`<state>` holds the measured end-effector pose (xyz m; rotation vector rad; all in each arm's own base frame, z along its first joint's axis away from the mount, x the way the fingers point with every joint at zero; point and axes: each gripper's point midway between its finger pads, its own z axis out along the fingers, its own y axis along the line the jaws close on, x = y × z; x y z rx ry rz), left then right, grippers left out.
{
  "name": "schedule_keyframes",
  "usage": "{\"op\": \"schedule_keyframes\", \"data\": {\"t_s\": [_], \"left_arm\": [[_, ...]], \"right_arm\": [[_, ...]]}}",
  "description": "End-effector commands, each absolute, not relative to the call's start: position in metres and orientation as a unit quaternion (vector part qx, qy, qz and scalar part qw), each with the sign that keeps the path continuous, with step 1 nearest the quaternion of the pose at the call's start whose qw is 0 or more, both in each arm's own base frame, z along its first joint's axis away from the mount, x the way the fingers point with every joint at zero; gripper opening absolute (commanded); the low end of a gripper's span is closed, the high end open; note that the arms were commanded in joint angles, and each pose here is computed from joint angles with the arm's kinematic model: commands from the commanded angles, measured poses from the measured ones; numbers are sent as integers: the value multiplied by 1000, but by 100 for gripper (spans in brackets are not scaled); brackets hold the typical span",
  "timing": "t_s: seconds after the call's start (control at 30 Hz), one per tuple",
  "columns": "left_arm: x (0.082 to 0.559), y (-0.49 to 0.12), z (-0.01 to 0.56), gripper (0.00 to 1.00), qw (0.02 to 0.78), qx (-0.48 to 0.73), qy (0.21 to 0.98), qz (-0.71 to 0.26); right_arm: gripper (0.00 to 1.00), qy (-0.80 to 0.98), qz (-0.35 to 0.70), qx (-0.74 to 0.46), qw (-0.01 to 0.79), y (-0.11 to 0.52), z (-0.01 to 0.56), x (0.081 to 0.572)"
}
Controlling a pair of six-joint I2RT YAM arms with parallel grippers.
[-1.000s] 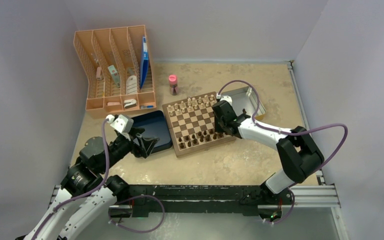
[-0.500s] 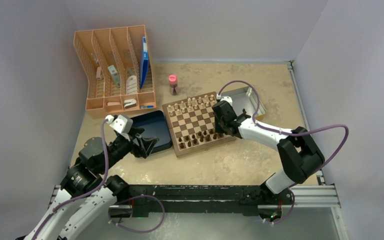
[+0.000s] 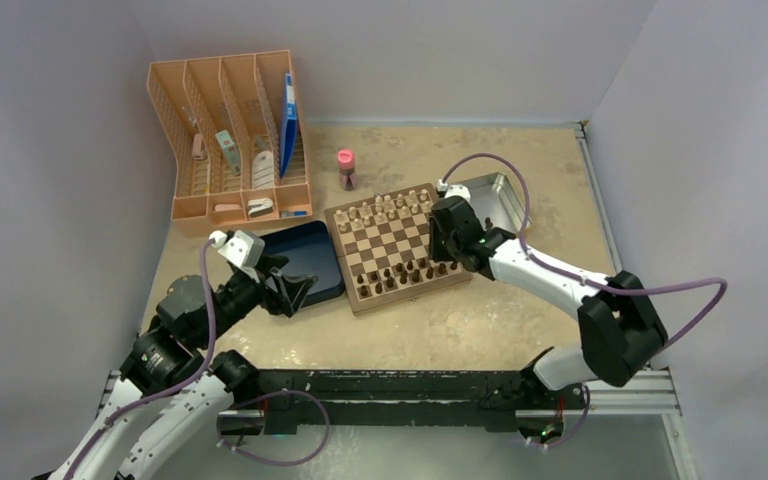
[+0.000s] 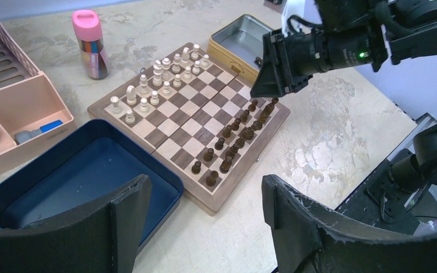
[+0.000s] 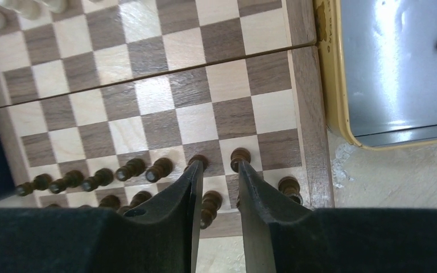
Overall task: Set up the chess pieces on the board
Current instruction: Move the chess piece to the chessboard, then pick up the chess piece from the storage box.
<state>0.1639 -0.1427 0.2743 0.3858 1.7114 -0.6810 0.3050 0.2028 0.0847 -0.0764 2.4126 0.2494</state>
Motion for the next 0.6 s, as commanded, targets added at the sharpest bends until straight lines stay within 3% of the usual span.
{"op": "schedule_keyframes", "data": {"t_s": [0.0, 0.23, 0.57], "left_arm": [[166, -145, 275, 71, 589, 162, 735, -296], [165, -146, 274, 73, 588, 165, 733, -299], [171, -158, 259, 74, 558, 182, 753, -298]], "right_arm": [[33, 899, 140, -16, 415, 214, 140, 319], [35, 865, 142, 26, 481, 199, 175, 345], [33, 868, 39, 91, 486, 132, 155, 398]]}}
